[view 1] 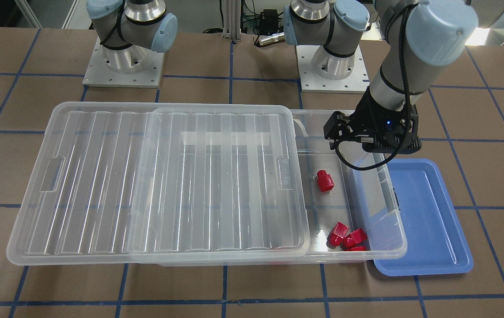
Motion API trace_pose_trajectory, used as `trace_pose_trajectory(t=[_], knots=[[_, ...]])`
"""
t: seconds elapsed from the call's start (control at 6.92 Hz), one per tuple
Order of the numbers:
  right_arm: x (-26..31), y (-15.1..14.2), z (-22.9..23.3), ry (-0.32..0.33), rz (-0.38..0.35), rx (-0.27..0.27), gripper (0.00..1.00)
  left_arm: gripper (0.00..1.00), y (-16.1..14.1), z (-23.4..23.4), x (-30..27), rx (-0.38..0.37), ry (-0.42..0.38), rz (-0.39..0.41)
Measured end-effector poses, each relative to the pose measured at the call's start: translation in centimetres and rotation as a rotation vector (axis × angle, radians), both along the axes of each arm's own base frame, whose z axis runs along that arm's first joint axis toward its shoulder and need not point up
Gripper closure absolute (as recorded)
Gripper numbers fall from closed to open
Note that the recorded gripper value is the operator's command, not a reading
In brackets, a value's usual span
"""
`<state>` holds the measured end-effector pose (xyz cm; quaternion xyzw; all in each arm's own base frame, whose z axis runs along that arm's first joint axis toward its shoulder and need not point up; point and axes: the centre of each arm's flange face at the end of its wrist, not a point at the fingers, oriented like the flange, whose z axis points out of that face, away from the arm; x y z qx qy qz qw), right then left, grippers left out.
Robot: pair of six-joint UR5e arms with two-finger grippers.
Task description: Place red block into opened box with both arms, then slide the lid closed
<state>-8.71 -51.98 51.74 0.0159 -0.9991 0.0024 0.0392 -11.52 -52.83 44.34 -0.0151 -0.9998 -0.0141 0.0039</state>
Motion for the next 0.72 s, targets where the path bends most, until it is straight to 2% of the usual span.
trace_pose_trajectory(t=[0.14, 0.29, 0.43, 0.72], knots=[[-1.6, 0.4, -1.2, -0.012, -0.002, 0.025, 0.09, 0.0, 0.7, 1.6, -0.2, -0.021, 0.0, -0.004], [-2.1, 0.5, -3.6, -0.036, -0.005, 0.046, 0.02, 0.0, 1.4, 2.8, -0.4, -0.041, 0.002, -0.006], [-2.3, 0.0, -7.5, -0.057, -0.008, 0.043, 0.01, 0.0, 1.9, 3.4, -0.5, -0.052, 0.003, -0.008], [-2.5, -0.7, -15.7, -0.055, -0.007, -0.003, 0.01, 0.0, 2.3, 3.6, -0.5, -0.049, -0.001, -0.01]])
